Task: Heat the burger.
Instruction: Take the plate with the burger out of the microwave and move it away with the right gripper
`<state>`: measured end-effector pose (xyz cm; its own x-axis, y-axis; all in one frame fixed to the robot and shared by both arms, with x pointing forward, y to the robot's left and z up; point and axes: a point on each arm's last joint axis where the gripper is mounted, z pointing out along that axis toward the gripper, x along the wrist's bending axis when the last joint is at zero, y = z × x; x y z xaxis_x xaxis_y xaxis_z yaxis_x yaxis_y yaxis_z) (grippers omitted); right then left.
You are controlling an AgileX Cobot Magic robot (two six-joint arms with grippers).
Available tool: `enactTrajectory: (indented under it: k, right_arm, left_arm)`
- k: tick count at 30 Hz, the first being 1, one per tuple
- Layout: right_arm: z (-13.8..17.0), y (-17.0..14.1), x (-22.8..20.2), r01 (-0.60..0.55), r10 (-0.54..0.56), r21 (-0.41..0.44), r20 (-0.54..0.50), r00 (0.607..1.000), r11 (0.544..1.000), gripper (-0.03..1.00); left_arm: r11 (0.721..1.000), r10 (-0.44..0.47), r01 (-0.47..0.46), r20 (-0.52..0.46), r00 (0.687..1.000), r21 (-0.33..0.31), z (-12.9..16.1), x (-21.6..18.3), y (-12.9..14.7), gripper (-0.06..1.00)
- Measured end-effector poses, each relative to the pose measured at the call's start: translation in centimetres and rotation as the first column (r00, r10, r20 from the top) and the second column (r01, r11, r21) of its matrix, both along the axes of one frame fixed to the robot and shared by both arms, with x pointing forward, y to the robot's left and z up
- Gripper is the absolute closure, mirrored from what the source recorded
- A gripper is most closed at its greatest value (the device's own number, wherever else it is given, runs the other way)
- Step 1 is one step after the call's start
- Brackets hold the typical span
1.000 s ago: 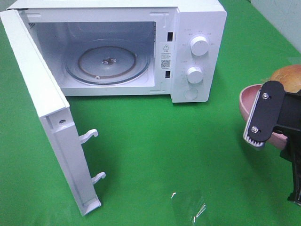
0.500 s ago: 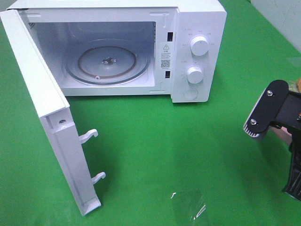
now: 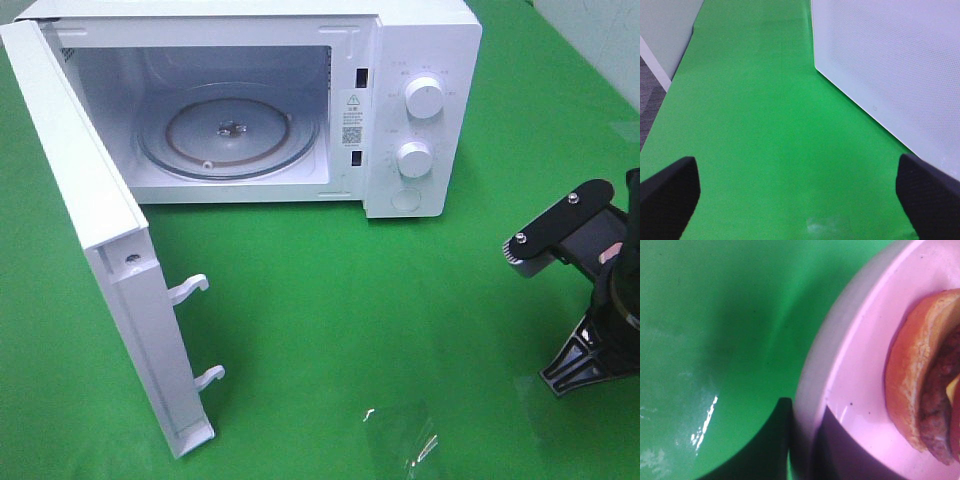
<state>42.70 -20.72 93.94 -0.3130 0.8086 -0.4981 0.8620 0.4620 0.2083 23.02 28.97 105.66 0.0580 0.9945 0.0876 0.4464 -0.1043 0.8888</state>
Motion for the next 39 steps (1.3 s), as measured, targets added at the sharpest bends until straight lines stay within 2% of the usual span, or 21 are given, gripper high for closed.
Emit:
enactTrajectory:
  k: [5,13,31,39]
  right_arm:
    - [-2.2,0.1,0.6,0.083,-0.083,-0.008,-0.034,0.996,0.997,0.89]
    - [-4.6,-1.0,1.5,0.146,-0.149,-0.035,-0.100,0.984,0.989,0.89]
    - [-5.9,-0.6,2.0,0.145,-0.144,0.005,-0.097,0.985,0.989,0.87]
    - [-5.9,-0.6,2.1,0.140,-0.139,0.010,-0.096,0.986,0.990,0.83]
  left_arm:
    - [1.000,0.000,0.000,0.000,1.000,0.000,0.0,0.0,0.0,-0.04]
    - [1.000,0.000,0.000,0.000,1.000,0.000,0.0,0.0,0.0,-0.04]
    - [1.000,0.000,0.000,0.000,1.000,0.000,0.0,0.0,0.0,-0.04]
    - [1.000,0.000,0.000,0.000,1.000,0.000,0.0,0.0,0.0,-0.04]
